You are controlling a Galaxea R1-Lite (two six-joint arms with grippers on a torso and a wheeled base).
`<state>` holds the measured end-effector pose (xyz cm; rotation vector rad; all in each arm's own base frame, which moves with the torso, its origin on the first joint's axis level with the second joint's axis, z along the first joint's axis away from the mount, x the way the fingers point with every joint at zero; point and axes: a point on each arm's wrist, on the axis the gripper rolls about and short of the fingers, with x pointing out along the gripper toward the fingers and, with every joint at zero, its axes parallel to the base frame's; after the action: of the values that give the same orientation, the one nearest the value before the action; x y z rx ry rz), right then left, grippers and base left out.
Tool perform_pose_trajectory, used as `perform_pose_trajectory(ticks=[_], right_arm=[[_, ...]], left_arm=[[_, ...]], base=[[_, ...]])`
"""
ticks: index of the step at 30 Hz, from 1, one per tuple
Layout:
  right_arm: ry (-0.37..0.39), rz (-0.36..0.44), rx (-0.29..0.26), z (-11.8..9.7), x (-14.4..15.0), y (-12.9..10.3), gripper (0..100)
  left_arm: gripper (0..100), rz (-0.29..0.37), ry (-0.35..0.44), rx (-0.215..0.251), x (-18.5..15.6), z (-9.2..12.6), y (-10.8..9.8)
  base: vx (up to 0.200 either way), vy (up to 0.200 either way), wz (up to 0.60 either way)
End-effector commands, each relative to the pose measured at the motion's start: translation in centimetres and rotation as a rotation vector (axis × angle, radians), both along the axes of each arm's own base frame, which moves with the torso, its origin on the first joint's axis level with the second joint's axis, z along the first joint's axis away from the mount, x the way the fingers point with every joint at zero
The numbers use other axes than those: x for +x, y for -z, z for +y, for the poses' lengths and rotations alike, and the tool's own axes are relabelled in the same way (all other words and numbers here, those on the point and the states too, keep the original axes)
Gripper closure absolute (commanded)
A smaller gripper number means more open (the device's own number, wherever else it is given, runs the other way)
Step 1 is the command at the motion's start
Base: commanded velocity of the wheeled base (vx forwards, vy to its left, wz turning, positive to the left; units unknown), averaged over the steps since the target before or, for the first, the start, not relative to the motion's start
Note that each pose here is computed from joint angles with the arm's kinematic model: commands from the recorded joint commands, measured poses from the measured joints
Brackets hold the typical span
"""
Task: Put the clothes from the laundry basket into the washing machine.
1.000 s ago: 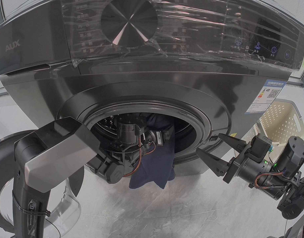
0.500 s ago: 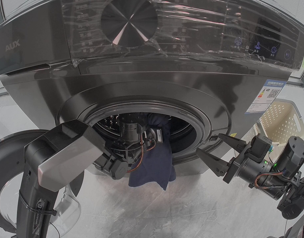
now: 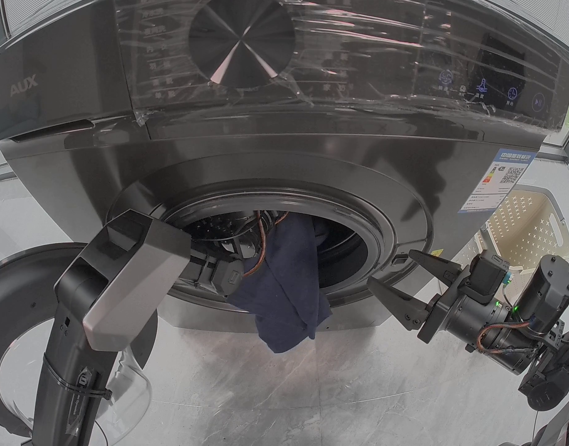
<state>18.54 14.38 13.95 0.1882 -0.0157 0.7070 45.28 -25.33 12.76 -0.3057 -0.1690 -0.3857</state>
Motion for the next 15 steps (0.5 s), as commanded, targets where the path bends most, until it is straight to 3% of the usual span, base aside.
perform_pose_trajectory(ticks=[1,6,7,11,12,15], right_arm=[[0.001,-0.001,0.001,0.0,0.0,0.0,0],[0.0,0.003,-0.002,0.0,0.0,0.1,0],[0.0,0.004,-0.002,0.0,0.0,0.1,0],[0.001,0.004,-0.002,0.0,0.0,0.1,0],[0.0,0.003,-0.002,0.0,0.0,0.1,0],[-0.002,0.003,-0.002,0.0,0.0,0.1,0]], left_arm=[[100,-0.034,-0.043,-0.03,1.8,0.4,-0.1],[100,-0.001,-0.064,-0.014,2.2,1.0,0.6],[0,0.013,-0.061,-0.007,2.0,0.9,0.9],[0,0.061,-0.052,0.012,1.2,0.9,1.5],[0,0.135,-0.03,0.05,-0.3,0.9,1.5],[0,0.251,-0.005,0.123,-1.8,1.6,2.5]], base=[[0.0,0.0,0.0],[0.0,0.0,0.0],[0.0,0.0,0.0],[0.0,0.0,0.0],[0.0,0.0,0.0],[0.0,0.0,0.0]])
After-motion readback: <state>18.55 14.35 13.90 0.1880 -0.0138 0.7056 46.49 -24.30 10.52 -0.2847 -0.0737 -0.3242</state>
